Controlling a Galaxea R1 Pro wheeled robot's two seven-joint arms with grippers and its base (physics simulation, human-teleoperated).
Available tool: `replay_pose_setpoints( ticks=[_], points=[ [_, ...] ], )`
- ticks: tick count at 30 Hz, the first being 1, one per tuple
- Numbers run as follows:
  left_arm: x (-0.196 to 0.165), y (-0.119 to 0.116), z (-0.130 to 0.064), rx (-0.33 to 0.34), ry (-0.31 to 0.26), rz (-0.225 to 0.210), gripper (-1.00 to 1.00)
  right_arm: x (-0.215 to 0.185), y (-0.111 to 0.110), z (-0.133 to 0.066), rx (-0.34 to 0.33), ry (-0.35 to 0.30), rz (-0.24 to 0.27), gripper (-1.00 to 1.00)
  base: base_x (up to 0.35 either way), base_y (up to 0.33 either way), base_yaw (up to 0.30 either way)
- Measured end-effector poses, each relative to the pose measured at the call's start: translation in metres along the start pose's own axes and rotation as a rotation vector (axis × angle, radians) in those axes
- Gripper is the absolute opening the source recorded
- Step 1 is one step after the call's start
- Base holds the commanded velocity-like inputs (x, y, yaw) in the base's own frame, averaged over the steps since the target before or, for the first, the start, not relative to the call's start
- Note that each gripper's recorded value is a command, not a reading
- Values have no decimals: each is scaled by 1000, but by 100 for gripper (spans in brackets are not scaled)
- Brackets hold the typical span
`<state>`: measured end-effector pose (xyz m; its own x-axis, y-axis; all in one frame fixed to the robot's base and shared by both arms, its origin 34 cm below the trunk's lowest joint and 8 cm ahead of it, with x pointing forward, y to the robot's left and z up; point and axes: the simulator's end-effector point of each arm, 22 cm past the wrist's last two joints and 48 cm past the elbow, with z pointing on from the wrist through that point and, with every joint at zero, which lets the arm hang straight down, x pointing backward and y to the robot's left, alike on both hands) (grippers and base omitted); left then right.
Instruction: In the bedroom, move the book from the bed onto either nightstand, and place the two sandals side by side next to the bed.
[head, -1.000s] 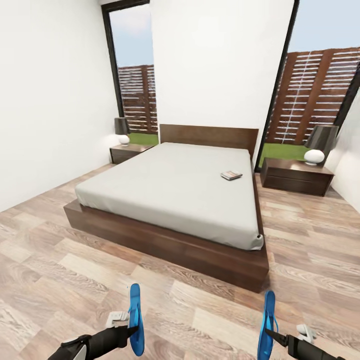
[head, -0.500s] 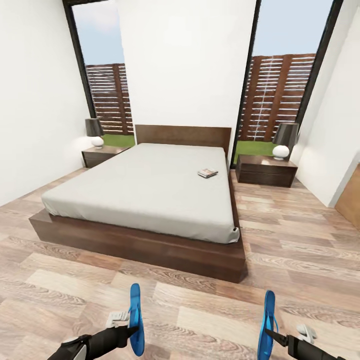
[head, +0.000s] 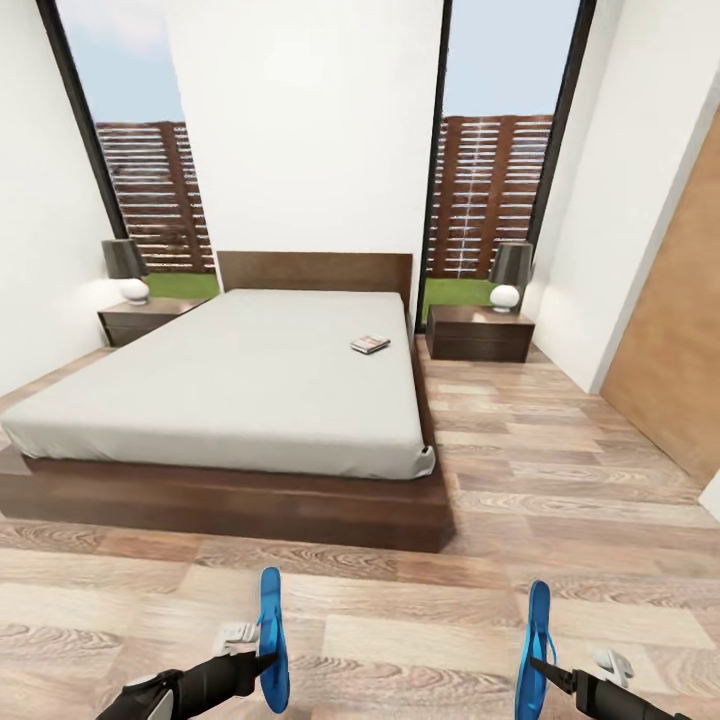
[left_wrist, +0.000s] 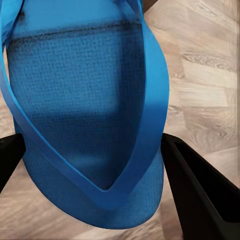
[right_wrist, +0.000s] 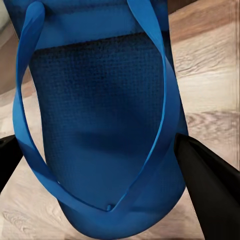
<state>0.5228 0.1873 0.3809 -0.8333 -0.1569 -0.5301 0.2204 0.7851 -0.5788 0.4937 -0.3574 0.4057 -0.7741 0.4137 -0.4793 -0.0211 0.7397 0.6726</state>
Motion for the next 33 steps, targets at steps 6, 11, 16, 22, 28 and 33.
replay_pose_setpoints(
  ticks=[6, 11, 16, 22, 28, 33],
  points=[
    [0, 0, 0, 0, 0, 0, -100, 0, 0, 0, 0, 0, 0, -100, 0, 0, -300],
    [0, 0, 0, -1, 0, 0, -100, 0, 0, 0, 0, 0, 0, -100, 0, 0, -300],
    [0, 0, 0, 0, 0, 0, -100, 0, 0, 0, 0, 0, 0, -100, 0, 0, -300],
    [0, 0, 0, 0, 0, 0, -100, 0, 0, 0, 0, 0, 0, -100, 0, 0, -300],
    [0, 0, 0, 0, 0, 0, -100, 0, 0, 0, 0, 0, 0, -100, 0, 0, -300],
    [0, 0, 0, 0, 0, 0, -100, 0, 0, 0, 0, 0, 0, -100, 0, 0, -300]
  ],
)
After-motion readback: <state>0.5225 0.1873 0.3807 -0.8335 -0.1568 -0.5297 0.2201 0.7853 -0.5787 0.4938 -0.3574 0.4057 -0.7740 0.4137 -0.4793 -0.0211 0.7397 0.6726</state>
